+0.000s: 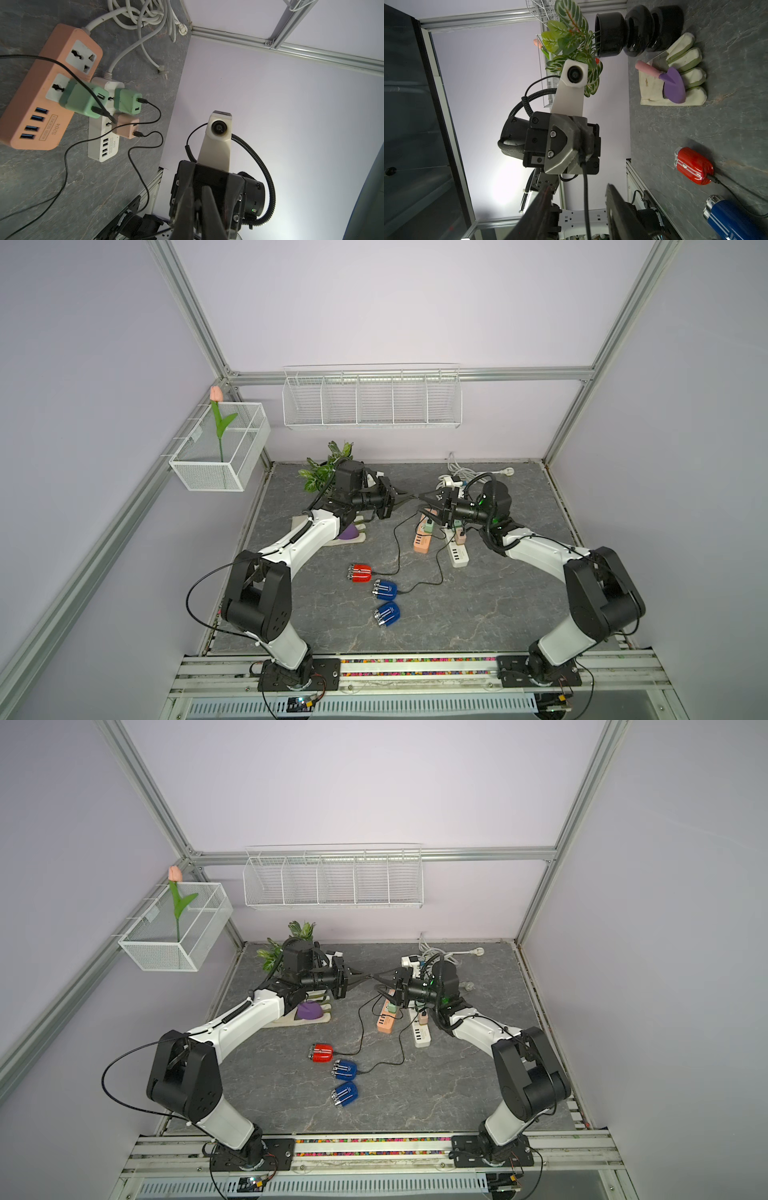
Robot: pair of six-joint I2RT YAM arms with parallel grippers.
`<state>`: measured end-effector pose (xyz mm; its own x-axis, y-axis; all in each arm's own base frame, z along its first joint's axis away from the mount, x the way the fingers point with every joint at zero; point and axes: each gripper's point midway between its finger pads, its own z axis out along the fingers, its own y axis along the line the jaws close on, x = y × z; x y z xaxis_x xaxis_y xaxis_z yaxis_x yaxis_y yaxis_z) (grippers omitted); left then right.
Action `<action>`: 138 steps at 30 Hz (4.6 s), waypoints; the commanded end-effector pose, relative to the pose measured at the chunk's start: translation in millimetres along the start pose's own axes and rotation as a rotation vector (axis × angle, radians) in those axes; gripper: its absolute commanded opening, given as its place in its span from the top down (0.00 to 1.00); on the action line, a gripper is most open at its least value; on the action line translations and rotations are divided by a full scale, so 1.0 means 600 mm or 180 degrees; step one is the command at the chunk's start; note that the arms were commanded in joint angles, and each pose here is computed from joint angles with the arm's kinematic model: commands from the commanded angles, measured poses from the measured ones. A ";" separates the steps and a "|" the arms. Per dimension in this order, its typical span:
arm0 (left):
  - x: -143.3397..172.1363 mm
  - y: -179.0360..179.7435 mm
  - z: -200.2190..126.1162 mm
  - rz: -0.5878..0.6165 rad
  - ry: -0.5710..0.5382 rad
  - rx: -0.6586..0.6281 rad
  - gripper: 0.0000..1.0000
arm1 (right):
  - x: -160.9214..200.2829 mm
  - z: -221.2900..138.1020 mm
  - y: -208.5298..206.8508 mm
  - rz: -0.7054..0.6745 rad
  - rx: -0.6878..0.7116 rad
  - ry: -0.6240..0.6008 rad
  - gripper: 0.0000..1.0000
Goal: Charge the electric shaver
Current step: Pick up the charging cable from the center of the board, then pick up the electric shaver from the center of the board.
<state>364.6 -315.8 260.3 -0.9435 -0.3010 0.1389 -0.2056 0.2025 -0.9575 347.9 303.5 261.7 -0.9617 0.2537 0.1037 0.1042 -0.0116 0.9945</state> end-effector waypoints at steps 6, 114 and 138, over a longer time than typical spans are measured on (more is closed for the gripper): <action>0.001 0.007 0.017 -0.0036 0.0033 0.0060 1.00 | -0.024 0.017 0.027 0.0152 -0.0280 -0.0087 0.65; 0.281 0.492 -0.140 -0.3799 -0.2329 -0.2937 0.35 | 0.048 -0.025 -0.111 -0.0261 0.0410 0.0197 0.93; 0.285 0.540 -0.163 -0.3706 -0.2350 -0.3519 0.54 | 0.046 -0.039 -0.114 -0.0237 0.0368 0.0136 0.93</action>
<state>126.9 -236.7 18.9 -0.4187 -0.8656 0.2746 -0.9000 0.4359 0.0017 310.0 291.9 187.6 -0.9769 0.2056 0.0588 0.0894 0.1429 0.9857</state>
